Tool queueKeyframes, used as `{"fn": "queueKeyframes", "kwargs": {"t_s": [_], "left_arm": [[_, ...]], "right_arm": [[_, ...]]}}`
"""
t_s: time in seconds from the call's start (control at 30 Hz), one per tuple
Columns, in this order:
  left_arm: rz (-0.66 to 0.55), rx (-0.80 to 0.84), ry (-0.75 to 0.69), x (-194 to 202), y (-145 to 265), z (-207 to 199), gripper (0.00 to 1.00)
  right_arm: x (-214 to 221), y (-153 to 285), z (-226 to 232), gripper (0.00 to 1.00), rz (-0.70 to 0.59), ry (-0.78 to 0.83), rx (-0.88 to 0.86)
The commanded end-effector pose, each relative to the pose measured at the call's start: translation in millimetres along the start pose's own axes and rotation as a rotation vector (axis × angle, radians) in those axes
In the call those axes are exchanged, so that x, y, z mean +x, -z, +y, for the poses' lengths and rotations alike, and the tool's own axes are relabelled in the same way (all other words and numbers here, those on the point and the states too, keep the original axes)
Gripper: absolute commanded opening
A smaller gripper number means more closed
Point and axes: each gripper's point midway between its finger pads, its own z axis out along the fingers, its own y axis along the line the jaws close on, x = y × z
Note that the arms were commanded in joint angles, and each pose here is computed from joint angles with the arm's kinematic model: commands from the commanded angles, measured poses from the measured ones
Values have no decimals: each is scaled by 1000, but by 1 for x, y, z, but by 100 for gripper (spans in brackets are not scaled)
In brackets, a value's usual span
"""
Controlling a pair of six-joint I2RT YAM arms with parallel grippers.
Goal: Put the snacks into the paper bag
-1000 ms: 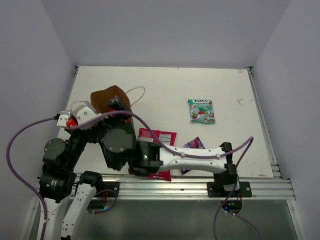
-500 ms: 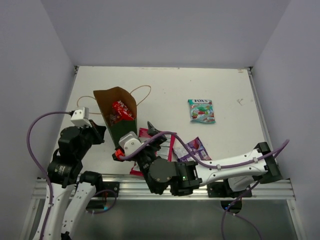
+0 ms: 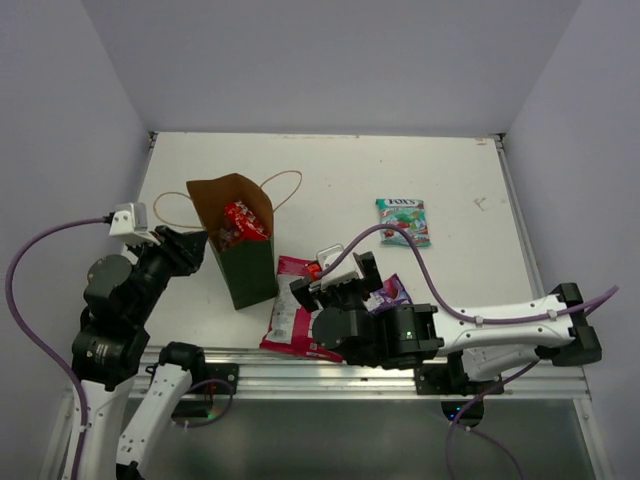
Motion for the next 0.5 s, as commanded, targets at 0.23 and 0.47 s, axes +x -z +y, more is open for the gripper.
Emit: {"fn": "queueKeyframes", "kwargs": {"t_s": [0.23,0.47], "left_arm": [[89,-25,74,27,-27,8,50],[128,-56,84,40,-35,16,48]], "right_arm": [[71,-20,-32,99,118,-88,66],[120,-31,-50,99,211,-147,86]]}}
